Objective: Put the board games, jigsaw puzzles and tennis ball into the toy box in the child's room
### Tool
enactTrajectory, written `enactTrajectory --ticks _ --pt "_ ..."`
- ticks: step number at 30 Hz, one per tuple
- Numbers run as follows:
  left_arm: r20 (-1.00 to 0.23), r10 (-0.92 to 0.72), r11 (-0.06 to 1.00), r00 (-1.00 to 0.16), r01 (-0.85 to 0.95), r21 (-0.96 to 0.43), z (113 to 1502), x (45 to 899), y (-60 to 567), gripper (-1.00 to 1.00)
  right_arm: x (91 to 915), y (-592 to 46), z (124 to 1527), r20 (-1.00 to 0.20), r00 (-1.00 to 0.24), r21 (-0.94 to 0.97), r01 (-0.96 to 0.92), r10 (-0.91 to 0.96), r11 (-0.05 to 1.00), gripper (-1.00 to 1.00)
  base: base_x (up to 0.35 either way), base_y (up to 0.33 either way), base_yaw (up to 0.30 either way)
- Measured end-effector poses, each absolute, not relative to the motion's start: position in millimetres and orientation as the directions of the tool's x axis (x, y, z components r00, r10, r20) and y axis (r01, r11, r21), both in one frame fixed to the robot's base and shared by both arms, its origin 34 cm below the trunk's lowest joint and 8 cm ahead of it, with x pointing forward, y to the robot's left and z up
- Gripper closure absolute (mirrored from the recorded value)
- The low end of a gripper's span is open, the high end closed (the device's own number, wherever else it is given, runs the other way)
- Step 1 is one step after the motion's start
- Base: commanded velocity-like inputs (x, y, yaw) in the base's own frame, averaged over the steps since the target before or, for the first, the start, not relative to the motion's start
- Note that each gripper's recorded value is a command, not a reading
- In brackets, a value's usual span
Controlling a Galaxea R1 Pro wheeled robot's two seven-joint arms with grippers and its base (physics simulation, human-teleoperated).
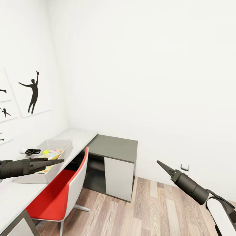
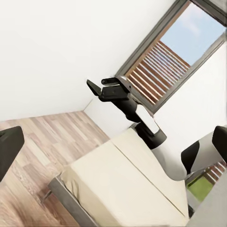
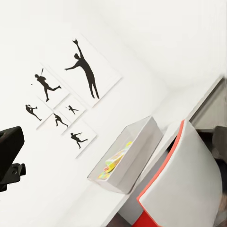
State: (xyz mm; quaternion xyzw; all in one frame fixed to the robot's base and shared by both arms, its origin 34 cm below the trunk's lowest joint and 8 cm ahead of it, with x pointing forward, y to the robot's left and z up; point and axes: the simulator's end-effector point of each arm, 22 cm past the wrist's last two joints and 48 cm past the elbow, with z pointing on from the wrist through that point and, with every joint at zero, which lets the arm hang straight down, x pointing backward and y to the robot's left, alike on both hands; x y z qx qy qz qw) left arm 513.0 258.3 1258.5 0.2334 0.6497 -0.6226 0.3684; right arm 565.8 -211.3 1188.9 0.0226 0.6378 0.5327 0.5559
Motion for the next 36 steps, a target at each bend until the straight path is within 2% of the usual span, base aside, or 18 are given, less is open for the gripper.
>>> enactTrajectory --ticks 22,32,36 --pt "-0.779 -0.155 0.115 -0.607 0.772 -0.625 1265 509 258 -1.00 565 -211 1192 -0.692 -0.373 0.698 -0.564 0.619 0.441 -1.00 -0.025 0.012 -0.255" --pt "-0.771 -0.151 0.115 -0.619 0.764 -0.635 1258 510 253 -1.00 570 -213 1179 -0.687 -0.385 0.711 -0.530 0.616 0.462 -1.00 -0.001 0.000 -0.046" --pt "-0.744 -0.145 0.202 -0.652 0.717 -0.667 1226 531 244 -1.00 580 -222 1153 -0.672 -0.412 0.738 -0.443 0.615 0.509 -1.00 0.000 0.000 -0.002"
